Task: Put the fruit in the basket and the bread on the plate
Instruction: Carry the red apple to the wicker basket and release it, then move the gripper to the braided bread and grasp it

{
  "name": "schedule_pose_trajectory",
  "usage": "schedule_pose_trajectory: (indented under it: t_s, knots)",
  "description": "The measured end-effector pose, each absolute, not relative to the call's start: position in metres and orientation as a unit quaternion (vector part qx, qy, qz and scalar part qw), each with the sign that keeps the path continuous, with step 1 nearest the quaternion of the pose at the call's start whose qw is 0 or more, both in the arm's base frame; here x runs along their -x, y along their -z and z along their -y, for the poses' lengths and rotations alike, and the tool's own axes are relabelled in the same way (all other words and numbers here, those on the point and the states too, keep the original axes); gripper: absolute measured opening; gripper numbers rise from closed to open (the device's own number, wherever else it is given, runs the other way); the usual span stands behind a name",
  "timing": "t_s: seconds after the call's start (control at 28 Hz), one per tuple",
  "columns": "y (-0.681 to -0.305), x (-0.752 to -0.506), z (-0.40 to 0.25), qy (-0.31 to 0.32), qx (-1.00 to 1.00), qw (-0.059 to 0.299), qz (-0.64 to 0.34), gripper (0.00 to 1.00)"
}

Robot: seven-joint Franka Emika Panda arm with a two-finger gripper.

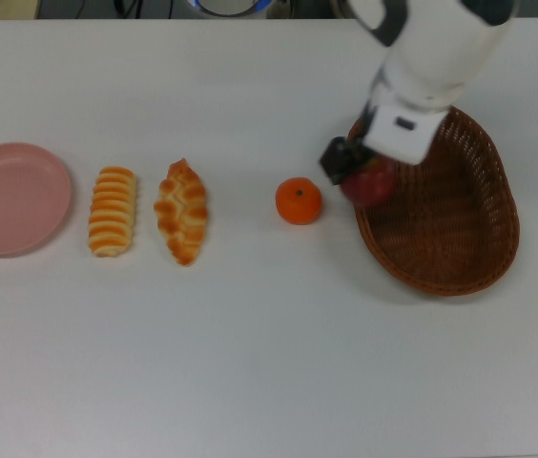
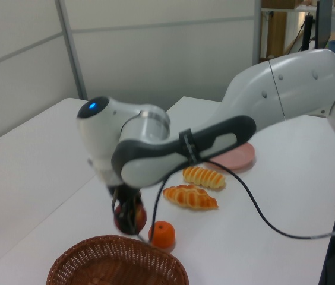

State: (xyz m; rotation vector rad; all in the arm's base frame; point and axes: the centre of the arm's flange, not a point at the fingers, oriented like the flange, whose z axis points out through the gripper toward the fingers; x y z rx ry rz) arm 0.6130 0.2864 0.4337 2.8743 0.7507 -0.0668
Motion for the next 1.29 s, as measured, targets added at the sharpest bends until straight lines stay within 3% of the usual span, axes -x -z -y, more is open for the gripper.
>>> schedule_pose_trajectory:
  t_s: [0.29, 0.43, 0.57, 0.68, 0.96, 1.18, 1.29]
  knots:
    - [-0.371, -0.574, -0.365, 0.040, -0.950, 0.139, -0.278, 0.90]
    - [-0.345, -0.570, -0.373, 0.052, -0.947, 0.148, -0.281, 0.90]
    - [-0.342, -0.574, -0.370, 0.053, -0.948, 0.148, -0.278, 0.90]
    - [-0.348, -0.578, -0.365, 0.048, -0.950, 0.147, -0.273, 0.99]
    - [-0.407, -0.596, -0.340, 0.011, -0.964, 0.121, -0.238, 1.00]
    - [-0.467, -0.616, -0.267, -0.003, -0.980, 0.107, -0.170, 1.00]
    - [-0.470, -0.631, -0.220, 0.005, -0.985, 0.110, -0.132, 1.00]
